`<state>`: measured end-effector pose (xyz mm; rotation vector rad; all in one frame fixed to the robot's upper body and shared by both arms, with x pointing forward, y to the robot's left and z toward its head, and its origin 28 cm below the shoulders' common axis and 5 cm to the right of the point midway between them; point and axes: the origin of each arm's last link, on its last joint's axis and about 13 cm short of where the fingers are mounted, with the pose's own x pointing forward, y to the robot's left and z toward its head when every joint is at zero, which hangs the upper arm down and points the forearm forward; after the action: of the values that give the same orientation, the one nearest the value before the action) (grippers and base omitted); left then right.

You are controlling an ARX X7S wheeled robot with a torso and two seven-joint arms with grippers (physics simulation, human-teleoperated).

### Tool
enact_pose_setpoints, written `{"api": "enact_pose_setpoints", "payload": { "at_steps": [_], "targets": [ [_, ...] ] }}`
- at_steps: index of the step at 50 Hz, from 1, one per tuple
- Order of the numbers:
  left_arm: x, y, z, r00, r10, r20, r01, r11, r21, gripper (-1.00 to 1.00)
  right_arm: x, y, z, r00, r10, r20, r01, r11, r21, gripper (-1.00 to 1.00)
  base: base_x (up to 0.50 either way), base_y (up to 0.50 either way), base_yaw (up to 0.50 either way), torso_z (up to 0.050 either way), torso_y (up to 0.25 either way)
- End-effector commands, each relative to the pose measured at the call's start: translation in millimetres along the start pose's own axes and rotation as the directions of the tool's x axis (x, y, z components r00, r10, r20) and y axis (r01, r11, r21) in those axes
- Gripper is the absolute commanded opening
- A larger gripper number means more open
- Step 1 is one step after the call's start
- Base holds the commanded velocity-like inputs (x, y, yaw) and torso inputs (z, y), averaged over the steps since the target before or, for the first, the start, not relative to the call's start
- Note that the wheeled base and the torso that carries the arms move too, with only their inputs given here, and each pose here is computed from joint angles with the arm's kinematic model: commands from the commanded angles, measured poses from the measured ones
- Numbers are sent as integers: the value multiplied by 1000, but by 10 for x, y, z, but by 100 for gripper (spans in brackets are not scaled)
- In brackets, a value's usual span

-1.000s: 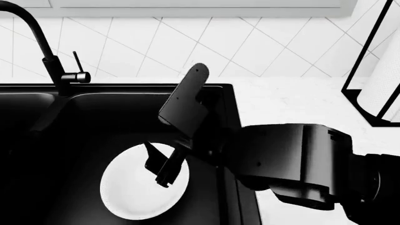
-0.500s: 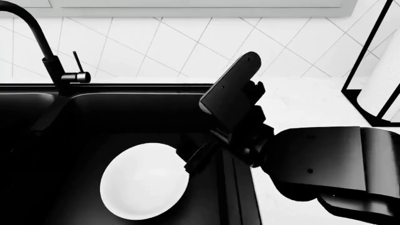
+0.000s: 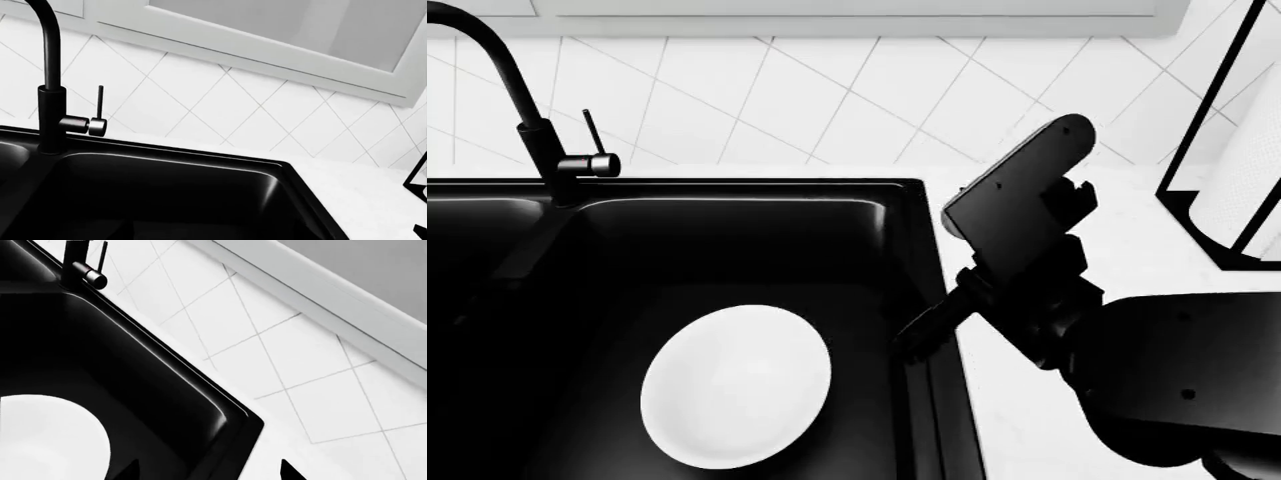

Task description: Stack the bowls in the sink.

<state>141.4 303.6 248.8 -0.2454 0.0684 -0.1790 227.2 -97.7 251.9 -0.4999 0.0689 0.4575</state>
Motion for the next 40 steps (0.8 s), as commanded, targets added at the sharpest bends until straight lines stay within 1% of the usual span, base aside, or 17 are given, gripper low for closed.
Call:
{"api": "enact_pose_setpoints", "payload": {
  "at_steps": [1,12,26,34,40],
  "targets": [
    [17,4,-9,1000,-4,-4,4,1000,-1,100,-133,-44,-67,995,-92,-50,92,996,-1,100,0,0,0,0,0],
    [40,3,-13,1000,-11,-6,11,1000,-2,100,-283,-91,-128,982,-165,-88,167,986,10,100,0,0,0,0,0],
    [50,10,-16,1000,-8,-8,8,1000,-1,100,-356,-143,-217,962,-244,-119,246,969,3,100,0,0,0,0,0],
    [75,9,-25,1000,-13,-14,13,1000,1,100,-403,-163,-288,941,-303,-153,304,953,-18,100,0,0,0,0,0],
    [86,11,-32,1000,-14,-16,14,1000,0,100,-434,-167,-315,930,-324,-171,324,945,-29,100,0,0,0,0,0]
  ]
}}
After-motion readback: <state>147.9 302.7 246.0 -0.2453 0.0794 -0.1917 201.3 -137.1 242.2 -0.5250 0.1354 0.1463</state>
